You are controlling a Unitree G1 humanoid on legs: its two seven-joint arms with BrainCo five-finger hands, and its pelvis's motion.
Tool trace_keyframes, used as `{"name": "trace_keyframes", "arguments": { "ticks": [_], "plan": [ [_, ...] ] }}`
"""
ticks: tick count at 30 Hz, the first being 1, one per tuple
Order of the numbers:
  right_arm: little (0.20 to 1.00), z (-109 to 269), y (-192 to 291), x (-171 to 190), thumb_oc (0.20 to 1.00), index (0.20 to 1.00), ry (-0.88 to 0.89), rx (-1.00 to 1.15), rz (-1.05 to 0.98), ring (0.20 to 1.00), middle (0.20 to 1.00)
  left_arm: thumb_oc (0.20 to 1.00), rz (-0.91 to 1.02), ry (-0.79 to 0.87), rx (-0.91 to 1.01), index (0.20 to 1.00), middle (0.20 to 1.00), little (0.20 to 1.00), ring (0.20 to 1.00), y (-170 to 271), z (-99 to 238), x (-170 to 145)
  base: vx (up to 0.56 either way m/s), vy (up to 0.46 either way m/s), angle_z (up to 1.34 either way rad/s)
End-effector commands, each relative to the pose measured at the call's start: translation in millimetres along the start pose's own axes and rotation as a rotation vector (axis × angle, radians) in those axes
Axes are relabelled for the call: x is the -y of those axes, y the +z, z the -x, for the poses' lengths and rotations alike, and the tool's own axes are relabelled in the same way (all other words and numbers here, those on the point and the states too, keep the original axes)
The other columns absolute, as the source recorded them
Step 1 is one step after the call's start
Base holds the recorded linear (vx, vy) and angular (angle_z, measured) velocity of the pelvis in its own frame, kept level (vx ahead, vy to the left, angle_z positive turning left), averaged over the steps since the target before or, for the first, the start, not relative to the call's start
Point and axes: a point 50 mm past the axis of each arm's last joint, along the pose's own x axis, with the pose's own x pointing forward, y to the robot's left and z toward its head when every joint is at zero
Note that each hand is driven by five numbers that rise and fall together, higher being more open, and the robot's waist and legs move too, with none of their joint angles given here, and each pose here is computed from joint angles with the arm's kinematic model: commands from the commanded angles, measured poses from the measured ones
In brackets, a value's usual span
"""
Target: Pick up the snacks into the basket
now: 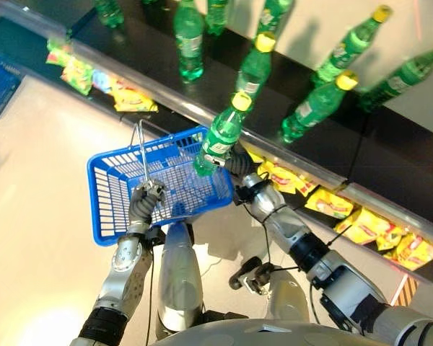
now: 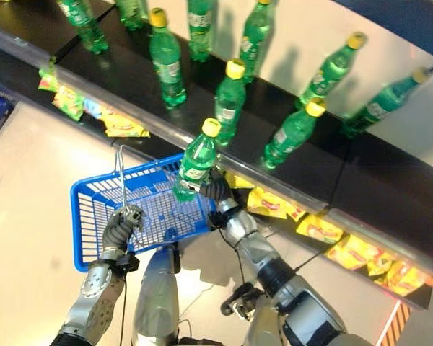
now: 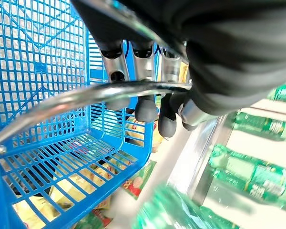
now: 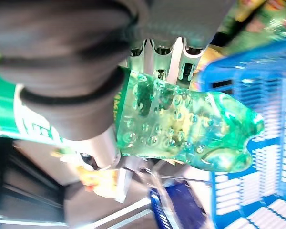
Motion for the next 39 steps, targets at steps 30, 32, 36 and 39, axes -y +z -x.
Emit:
{"name": "trace_keyframes", "arguments": {
  "ticks": [30, 32, 36, 39],
  "plan": [
    [0.200, -23, -42, 16, 0.200, 0.200, 0.045, -0.343, 0.568, 0.200, 0.200, 0.200, 0.323, -0.764, 0.212, 0.200, 0.200, 0.200, 0.200, 76, 14, 124, 0.00, -0.016, 0.17],
    [0.200, -23, -42, 10, 0.200, 0.200, 0.134, -0.331, 0.716, 0.200, 0.200, 0.200, 0.314, -0.778, 0.205, 0.200, 0.200, 0.200, 0.200, 74, 14, 124, 0.01, -0.022, 0.20],
    [0.200, -24, -43, 3, 0.200, 0.200, 0.191, -0.322, 0.806, 0.200, 0.200, 0.200, 0.312, -0.794, 0.192, 0.200, 0.200, 0.200, 0.200, 73, 15, 124, 0.01, -0.012, 0.13],
    [0.200, -25, -43, -3, 0.200, 0.200, 0.222, -0.316, 0.853, 0.200, 0.200, 0.200, 0.312, -0.810, 0.191, 0.200, 0.200, 0.200, 0.200, 74, 15, 125, 0.00, 0.010, 0.06]
  ]
}}
